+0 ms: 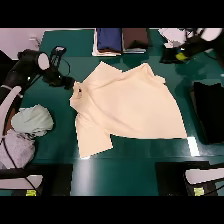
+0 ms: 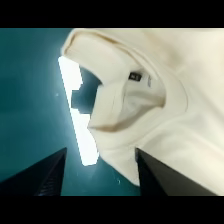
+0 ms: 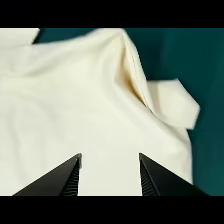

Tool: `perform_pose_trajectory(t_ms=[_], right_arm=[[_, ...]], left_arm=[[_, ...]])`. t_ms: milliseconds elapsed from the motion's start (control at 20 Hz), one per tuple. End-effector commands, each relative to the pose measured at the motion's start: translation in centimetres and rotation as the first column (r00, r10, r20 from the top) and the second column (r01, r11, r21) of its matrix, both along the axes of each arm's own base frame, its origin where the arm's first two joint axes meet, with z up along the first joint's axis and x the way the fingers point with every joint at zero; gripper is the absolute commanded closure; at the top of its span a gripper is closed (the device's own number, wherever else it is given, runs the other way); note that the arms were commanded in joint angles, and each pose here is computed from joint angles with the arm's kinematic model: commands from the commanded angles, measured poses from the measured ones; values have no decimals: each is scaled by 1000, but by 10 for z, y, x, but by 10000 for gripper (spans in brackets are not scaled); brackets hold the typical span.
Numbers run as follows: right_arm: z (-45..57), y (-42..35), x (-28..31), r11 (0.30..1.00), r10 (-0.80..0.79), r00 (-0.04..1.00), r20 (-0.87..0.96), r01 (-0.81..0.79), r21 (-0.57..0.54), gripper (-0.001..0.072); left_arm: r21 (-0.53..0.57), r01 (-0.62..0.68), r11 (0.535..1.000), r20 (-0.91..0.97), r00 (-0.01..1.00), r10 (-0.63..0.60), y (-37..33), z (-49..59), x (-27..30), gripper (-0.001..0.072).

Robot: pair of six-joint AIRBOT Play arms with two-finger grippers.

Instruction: Fold the shirts.

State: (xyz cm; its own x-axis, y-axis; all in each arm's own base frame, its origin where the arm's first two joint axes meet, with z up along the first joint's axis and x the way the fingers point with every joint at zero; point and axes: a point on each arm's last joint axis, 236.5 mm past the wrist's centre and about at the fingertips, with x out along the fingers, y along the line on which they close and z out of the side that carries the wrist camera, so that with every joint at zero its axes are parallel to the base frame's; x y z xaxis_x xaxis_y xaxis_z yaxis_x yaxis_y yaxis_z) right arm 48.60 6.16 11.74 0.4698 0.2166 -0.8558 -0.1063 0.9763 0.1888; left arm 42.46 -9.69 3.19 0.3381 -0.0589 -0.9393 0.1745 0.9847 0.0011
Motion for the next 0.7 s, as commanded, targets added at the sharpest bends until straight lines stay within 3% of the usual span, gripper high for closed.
perform_pose_trajectory(t_ms=[0, 200, 300, 450, 650], right_arm=[[-17, -67, -70, 989, -93, 983, -155, 73, -129, 301], [-81, -123, -173, 963, -256, 907, -334, 209, -172, 298], [-119, -137, -221, 944, -329, 847, -418, 288, -161, 124], [-164, -137, -271, 915, -389, 761, -519, 384, -121, 126], [-196, -120, -289, 920, -359, 738, -572, 385, -81, 136]], left_arm=[[-29, -43, 999, -97, 995, 40, 5, -12, -59, 190], [-118, -66, 991, -175, 983, 45, -5, -42, -118, 190], [-147, -75, 986, -181, 982, 48, -10, -48, -126, 191], [-175, -81, 981, -165, 985, 51, -16, -46, -121, 190], [-204, -87, 975, -149, 987, 57, -21, -44, -117, 190]])
